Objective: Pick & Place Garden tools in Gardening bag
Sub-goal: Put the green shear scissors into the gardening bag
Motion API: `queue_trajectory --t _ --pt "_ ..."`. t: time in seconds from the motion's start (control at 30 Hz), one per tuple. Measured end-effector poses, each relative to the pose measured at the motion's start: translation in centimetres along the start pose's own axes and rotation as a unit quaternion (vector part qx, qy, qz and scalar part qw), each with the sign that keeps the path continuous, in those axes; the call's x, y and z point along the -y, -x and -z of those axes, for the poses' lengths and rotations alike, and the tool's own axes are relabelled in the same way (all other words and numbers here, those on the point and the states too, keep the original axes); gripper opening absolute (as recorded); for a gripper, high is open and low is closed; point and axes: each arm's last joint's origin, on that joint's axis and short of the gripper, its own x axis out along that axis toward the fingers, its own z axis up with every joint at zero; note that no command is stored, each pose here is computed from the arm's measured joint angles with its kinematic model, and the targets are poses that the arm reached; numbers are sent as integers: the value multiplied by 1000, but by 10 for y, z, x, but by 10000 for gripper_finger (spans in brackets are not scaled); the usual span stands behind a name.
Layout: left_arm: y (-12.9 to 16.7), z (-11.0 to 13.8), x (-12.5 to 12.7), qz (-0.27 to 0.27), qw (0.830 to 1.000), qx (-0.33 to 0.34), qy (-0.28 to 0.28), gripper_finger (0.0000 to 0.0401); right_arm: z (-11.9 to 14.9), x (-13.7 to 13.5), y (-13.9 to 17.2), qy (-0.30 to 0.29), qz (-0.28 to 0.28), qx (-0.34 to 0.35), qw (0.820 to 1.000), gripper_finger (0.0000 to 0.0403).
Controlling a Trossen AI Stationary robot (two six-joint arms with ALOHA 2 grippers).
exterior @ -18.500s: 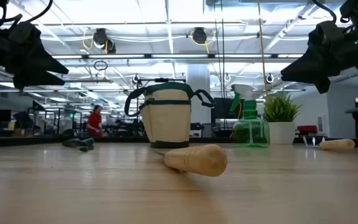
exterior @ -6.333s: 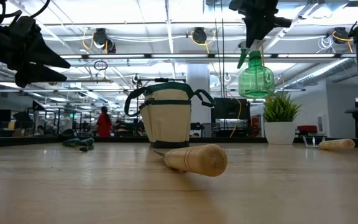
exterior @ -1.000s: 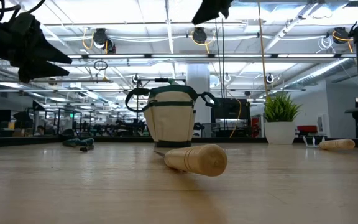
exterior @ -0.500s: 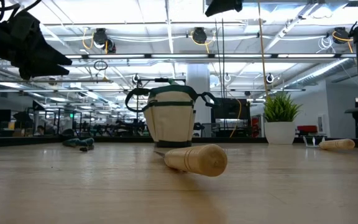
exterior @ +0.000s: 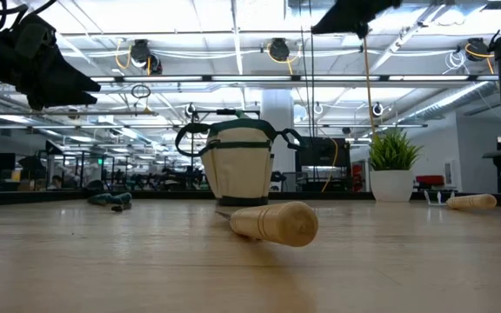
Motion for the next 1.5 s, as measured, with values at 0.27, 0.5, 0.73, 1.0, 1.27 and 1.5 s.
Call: queue_trajectory --t 0.27,0.5,0.73,1.0,1.27,1.5 --pt "-5 2 4 13 999 -21 25 253 36 3 36 -49 0 43 998 4" --pt "-15 -6 14 20 997 -69 7 253 54 6 64 -66 -1 78 995 4" --pt "-27 -29 28 -7 994 -112 15 253 67 8 84 -68 -1 106 992 4" --pt "-45 -55 47 -37 983 -181 16 253 88 8 94 -81 -4 121 989 4" --pt "-57 -74 61 -76 964 -240 79 253 107 7 99 -70 -16 124 990 4" --pt "-67 -76 71 -103 931 -301 178 253 115 8 105 -66 -15 139 988 4"
